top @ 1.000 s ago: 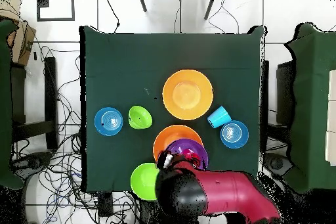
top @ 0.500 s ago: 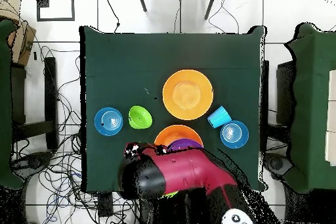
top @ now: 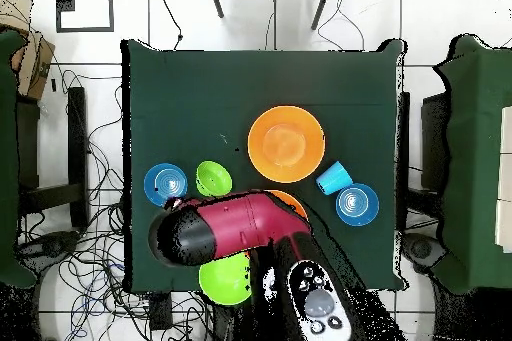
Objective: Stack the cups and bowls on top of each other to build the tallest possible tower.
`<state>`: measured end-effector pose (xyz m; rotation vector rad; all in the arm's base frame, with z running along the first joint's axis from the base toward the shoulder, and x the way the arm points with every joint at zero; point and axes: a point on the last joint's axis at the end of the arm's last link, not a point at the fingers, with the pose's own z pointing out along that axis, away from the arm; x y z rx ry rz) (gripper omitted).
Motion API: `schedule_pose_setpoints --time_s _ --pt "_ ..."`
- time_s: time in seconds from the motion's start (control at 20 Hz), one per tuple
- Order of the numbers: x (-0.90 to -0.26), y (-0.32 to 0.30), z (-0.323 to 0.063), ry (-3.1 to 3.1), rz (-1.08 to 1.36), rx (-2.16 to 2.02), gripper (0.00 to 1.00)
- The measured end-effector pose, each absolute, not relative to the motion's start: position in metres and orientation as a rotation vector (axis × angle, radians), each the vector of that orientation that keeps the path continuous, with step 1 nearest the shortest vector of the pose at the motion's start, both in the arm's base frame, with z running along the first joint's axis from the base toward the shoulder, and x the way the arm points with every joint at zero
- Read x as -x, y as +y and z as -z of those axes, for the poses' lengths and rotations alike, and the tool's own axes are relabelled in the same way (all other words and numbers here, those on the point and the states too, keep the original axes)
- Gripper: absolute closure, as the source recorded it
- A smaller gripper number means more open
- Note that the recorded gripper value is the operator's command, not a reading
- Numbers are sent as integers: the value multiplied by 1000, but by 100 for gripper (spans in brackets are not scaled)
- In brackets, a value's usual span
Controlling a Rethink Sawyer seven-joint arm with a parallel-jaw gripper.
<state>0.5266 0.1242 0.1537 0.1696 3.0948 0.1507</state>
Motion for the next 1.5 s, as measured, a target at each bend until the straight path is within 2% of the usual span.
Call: schedule_pose_setpoints --time_s 0.75,1.5 --pt "-555 142 -120 3086 -41 -186 0" --pt "-549 126 -121 3087 38 -300 0"
